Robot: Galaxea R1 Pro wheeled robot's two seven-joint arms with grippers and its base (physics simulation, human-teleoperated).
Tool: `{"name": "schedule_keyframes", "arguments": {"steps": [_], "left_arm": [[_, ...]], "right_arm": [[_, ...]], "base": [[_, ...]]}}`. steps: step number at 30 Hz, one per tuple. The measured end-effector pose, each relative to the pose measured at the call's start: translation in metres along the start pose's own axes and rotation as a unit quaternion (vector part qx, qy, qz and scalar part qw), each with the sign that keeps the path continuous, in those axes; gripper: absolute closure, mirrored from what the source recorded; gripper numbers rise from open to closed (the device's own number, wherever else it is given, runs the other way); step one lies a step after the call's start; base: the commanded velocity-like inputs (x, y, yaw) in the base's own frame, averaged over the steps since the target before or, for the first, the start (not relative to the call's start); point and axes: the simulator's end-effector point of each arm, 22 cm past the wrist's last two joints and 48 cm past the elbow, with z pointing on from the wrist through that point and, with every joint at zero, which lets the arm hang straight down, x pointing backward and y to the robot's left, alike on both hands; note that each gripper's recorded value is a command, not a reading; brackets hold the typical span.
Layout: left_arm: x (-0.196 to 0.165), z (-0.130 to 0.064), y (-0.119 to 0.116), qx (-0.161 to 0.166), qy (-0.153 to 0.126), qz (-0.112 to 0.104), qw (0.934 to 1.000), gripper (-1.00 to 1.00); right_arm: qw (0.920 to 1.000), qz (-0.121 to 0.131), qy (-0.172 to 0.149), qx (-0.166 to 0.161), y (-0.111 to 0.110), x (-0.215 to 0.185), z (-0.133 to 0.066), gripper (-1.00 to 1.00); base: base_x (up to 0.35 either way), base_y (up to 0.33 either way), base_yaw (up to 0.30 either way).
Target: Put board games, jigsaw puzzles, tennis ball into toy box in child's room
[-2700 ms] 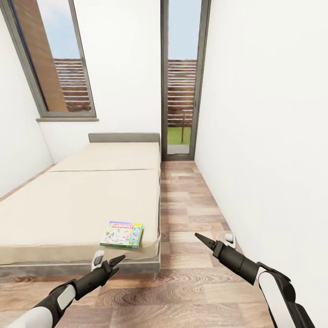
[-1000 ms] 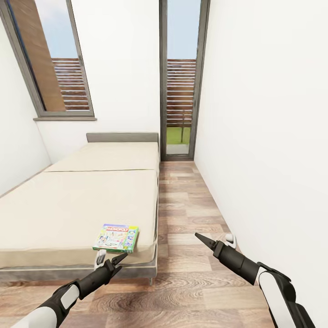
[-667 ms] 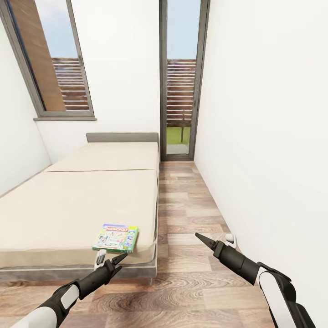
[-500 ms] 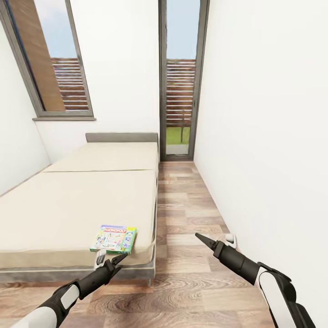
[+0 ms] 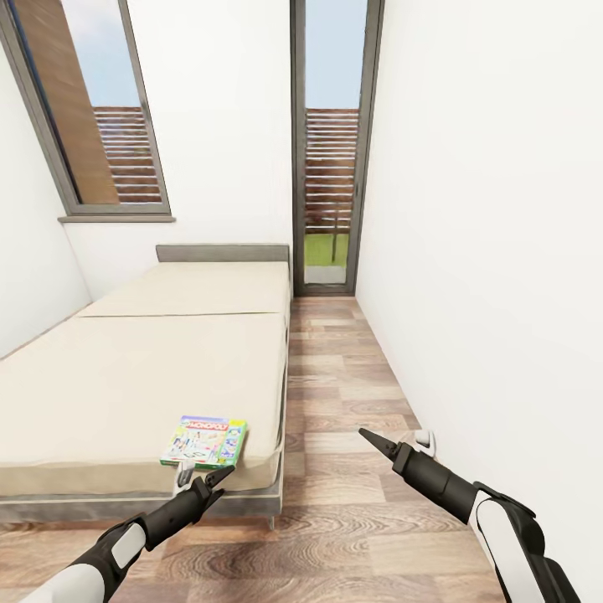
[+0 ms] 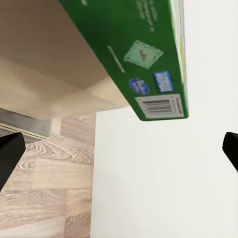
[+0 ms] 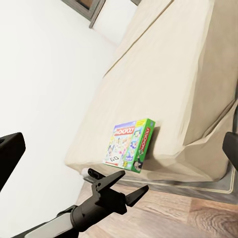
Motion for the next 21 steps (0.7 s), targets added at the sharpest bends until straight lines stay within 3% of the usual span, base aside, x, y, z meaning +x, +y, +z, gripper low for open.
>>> {"name": "schedule_keyframes", "arguments": {"steps": [21], "left_arm": [[0.0001, 0.0, -0.0001, 0.0, 0.0, 0.001, 1.0, -1.0]], "right_arm": [[1.0, 0.0, 0.0, 0.0, 0.0, -0.0002, -0.0003, -1.0]], "base": [[0.027, -0.001, 0.0]]}}
